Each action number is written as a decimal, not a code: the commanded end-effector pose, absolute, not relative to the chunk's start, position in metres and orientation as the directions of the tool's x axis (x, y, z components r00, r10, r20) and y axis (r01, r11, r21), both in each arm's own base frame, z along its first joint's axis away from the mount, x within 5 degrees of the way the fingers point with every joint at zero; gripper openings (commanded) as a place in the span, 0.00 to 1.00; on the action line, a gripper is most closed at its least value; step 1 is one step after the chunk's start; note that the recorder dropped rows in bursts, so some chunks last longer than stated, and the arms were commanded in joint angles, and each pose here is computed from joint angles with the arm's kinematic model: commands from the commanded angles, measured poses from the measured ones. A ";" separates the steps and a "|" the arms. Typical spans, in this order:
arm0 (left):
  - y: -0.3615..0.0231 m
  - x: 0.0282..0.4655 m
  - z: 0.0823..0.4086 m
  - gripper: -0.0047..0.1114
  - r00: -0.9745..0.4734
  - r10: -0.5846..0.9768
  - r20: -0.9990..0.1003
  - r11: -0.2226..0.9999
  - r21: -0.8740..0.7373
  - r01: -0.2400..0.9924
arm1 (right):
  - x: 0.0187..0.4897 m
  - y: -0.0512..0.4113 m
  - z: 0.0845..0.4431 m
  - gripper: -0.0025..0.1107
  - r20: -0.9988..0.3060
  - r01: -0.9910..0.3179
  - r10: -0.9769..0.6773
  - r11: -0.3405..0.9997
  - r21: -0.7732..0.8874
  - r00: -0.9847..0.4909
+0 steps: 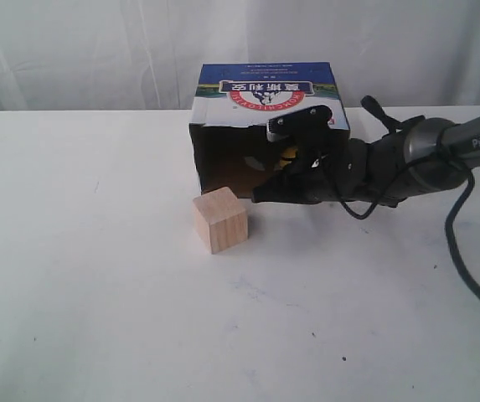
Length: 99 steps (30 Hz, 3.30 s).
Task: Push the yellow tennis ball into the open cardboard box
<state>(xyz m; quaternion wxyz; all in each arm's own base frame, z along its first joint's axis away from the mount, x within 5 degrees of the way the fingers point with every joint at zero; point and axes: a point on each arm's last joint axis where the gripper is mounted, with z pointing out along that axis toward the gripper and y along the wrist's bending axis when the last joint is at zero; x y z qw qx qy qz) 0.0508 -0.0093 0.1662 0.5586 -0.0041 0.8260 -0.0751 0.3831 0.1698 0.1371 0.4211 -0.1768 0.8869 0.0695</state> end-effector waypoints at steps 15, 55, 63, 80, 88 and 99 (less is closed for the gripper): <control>-0.010 0.050 0.165 0.04 -0.381 -0.100 -0.919 0.987 -0.140 0.081 | 0.363 0.164 0.130 0.02 -0.658 -0.424 -0.312 0.906 0.012 -0.686; -0.010 0.050 0.165 0.04 -0.381 -0.100 -0.919 0.987 -0.140 0.081 | 0.303 -0.022 0.267 0.02 -0.525 0.058 -0.045 0.982 -0.178 -0.850; -0.010 0.050 0.165 0.04 -0.381 -0.100 -0.919 0.987 -0.140 0.081 | 0.230 -0.028 0.320 0.02 -0.855 0.168 0.043 0.984 -0.052 -0.517; -0.010 0.050 0.165 0.04 -0.381 -0.100 -0.919 0.987 -0.140 0.081 | 0.068 -0.011 0.307 0.02 -0.996 0.135 0.091 0.987 0.092 0.016; -0.010 0.050 0.165 0.04 -0.381 -0.099 -0.919 0.987 -0.141 0.082 | 0.021 -0.017 0.294 0.02 -0.999 0.245 -0.032 0.969 -0.031 0.002; -0.010 0.050 0.165 0.04 -0.381 -0.099 -0.919 0.987 -0.141 0.082 | 0.055 -0.007 0.190 0.02 -0.982 0.106 -0.074 0.990 -0.093 -0.173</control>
